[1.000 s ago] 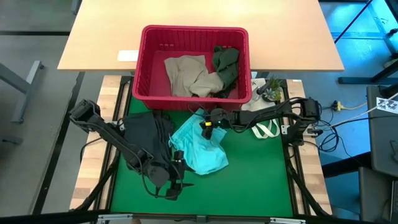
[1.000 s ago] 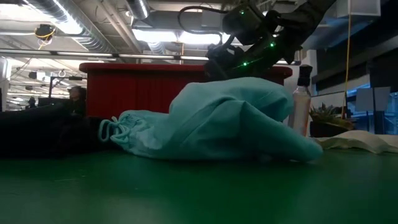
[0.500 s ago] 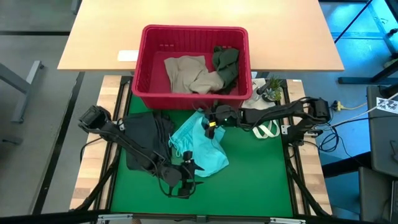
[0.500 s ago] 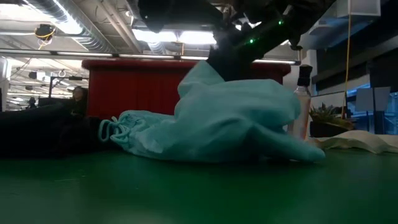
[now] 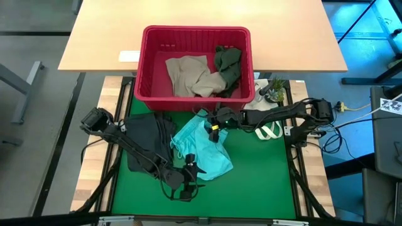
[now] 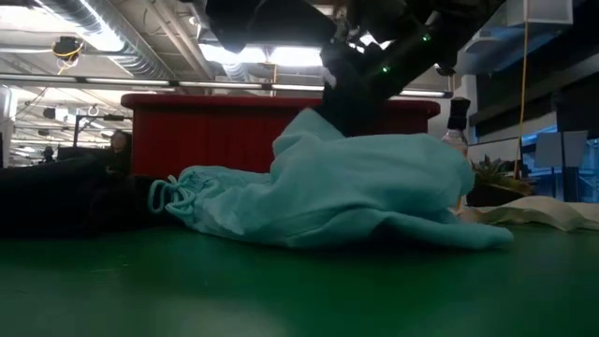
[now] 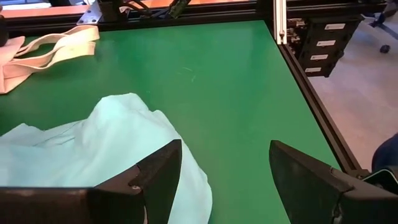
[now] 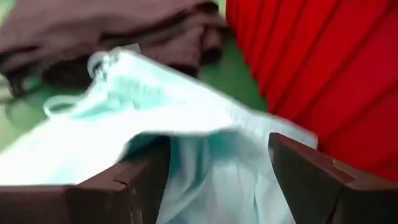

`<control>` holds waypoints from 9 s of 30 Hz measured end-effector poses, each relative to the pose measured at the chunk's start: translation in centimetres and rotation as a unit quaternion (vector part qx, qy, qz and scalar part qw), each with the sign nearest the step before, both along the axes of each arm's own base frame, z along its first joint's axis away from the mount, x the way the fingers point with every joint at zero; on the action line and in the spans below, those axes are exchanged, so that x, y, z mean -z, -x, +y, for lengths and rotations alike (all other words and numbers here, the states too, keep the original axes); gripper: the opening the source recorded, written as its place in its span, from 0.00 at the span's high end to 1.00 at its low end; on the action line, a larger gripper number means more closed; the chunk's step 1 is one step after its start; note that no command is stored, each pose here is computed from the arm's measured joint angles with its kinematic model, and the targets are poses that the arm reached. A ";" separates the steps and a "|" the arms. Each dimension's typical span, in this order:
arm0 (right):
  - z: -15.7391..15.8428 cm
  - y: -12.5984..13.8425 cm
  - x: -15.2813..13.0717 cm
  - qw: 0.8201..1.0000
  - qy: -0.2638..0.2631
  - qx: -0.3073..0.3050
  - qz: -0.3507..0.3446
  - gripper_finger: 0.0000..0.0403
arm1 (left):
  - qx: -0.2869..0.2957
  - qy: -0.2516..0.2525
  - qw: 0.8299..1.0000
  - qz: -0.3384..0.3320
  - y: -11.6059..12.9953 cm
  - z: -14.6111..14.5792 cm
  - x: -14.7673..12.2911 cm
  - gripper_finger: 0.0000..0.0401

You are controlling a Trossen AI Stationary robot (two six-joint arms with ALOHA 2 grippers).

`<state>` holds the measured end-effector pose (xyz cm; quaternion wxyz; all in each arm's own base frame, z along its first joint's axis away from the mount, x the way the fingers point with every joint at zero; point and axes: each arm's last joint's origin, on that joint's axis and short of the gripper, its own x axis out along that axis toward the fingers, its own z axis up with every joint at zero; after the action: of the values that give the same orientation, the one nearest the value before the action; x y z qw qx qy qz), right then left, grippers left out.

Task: Fold Laundry from Bin
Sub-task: Fold the blue shorts from the red laundry bin

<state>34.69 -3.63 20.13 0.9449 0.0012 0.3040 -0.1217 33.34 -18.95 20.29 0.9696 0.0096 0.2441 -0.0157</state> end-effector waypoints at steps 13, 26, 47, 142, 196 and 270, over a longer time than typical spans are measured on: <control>-0.1 2.2 0.8 0.992 0.001 0.056 0.114 0.33 | 0.001 0.001 1.000 0.000 0.0 0.0 0.0 0.41; 1.8 6.1 -2.8 0.979 -0.141 -0.001 0.148 0.33 | -0.007 0.005 1.000 -0.009 -0.5 0.4 0.0 0.41; 13.0 8.3 -1.2 0.951 -0.143 -0.117 0.247 0.33 | -0.008 0.001 1.000 -0.016 1.5 0.6 -3.1 0.41; 9.5 -3.7 3.0 0.966 -0.185 -0.078 -0.160 0.98 | -0.271 0.046 0.954 0.118 4.2 6.0 -2.2 0.41; 12.3 4.3 -1.3 0.958 -0.169 -0.202 0.114 0.63 | -0.390 0.008 0.900 0.194 5.6 8.0 0.2 1.00; 20.5 5.3 4.4 0.877 0.368 -0.267 0.152 0.64 | -0.416 0.004 0.885 0.212 6.4 8.3 0.3 1.00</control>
<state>29.42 16.92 15.74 0.8159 -0.4467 0.3657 0.0332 26.99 -10.62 20.03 0.8126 -0.0997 0.4249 0.3863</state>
